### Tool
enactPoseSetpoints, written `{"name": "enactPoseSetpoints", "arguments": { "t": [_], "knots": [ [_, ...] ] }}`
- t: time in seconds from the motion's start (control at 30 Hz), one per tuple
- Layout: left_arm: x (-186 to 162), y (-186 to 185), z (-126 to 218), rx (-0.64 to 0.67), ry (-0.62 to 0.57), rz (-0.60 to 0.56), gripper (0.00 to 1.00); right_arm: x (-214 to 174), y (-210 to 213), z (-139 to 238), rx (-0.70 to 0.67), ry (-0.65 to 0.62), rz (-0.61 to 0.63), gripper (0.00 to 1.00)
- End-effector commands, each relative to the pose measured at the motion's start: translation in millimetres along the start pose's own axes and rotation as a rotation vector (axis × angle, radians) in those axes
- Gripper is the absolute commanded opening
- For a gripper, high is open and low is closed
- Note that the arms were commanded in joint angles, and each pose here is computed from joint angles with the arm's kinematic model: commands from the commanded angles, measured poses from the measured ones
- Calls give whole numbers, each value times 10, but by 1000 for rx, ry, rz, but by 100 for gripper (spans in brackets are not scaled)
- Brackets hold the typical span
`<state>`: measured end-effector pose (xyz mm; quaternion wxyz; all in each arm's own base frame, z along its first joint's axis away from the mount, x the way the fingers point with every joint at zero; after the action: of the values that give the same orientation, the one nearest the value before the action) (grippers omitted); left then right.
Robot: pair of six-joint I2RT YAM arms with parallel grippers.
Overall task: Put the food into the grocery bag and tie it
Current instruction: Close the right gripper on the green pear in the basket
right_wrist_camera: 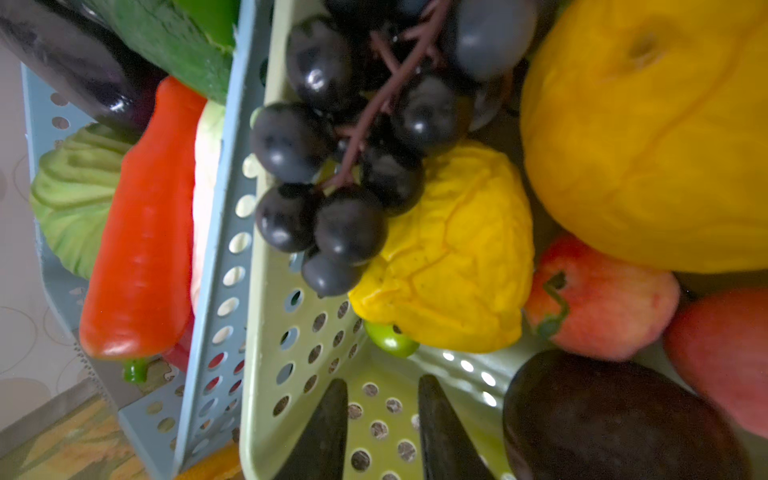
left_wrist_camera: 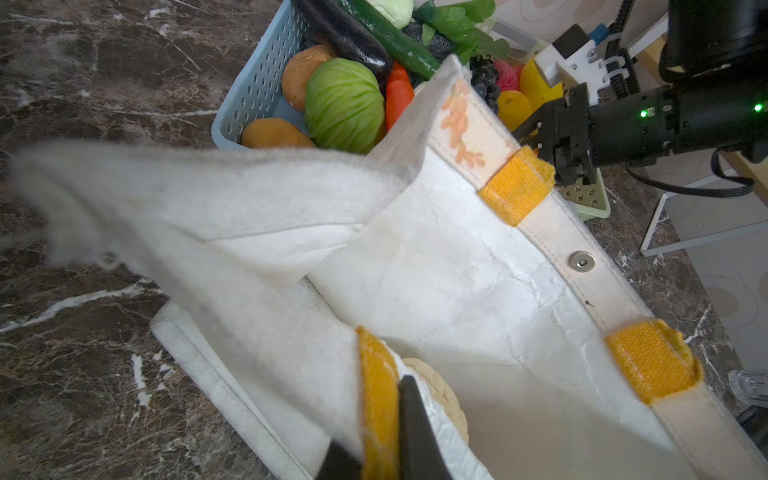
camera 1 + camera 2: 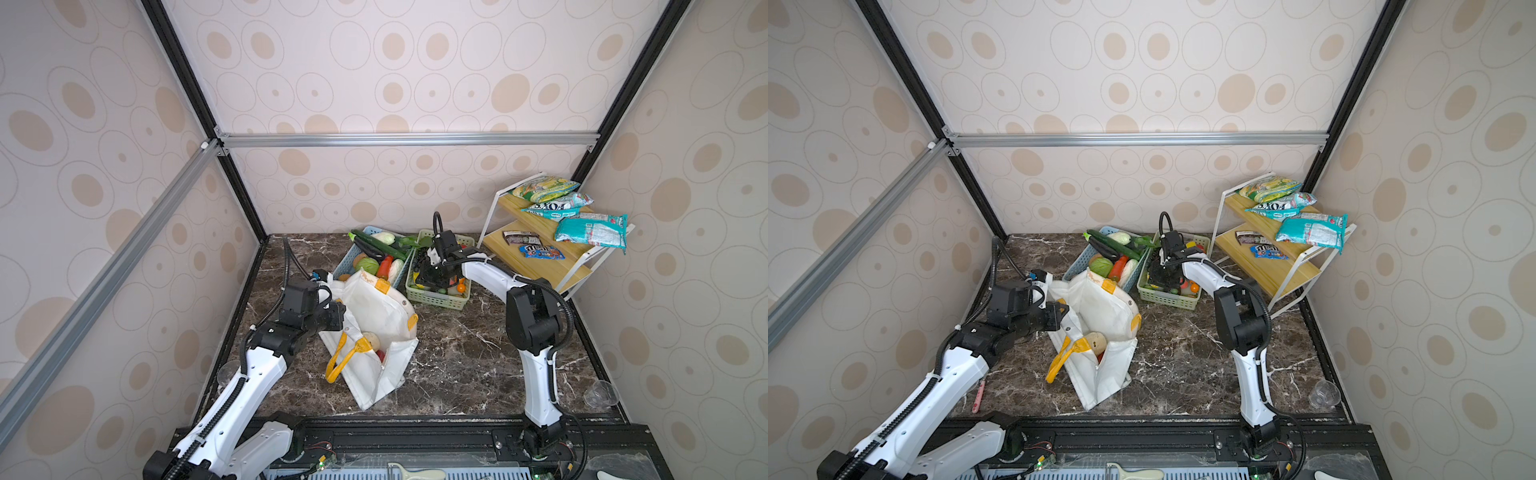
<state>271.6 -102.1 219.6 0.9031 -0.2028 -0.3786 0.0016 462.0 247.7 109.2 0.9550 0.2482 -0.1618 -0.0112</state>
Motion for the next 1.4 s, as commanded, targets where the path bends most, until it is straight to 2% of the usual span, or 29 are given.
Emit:
{"name": "enactPoseSetpoints", "arguments": {
  "t": [0.0, 0.1, 0.77, 0.87, 1.1, 1.37],
  "knots": [
    [185, -81, 125, -20, -67, -15, 0, 11, 18, 100, 5, -6, 7, 40],
    [185, -79, 113, -22, -68, -13, 0, -33, -10, 26, -15, 40, 10, 47],
    [141, -65, 73, -23, -58, -12, 0, -180, -211, -573, -83, 139, -62, 52],
    [142, -65, 76, -24, -59, -12, 0, -212, -258, -634, -88, 145, -75, 48],
    [137, -58, 89, -19, -59, -15, 0, -259, -258, -659, -62, 135, -96, 30],
    [133, -61, 106, -20, -63, -12, 0, -144, -154, -453, -8, 71, -94, 27]
  ]
}}
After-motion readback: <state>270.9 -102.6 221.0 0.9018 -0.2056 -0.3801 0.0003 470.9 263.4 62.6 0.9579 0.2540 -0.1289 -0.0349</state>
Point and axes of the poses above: each gripper's point midway between its finger pads, its own z axis back along the fingers, its own y axis along the line the jaws close on, x = y × z, the point moved 3 cm from there along z, back along the fingers, and after that the axes turned 3 degrees about z, right-handed, at the moved point
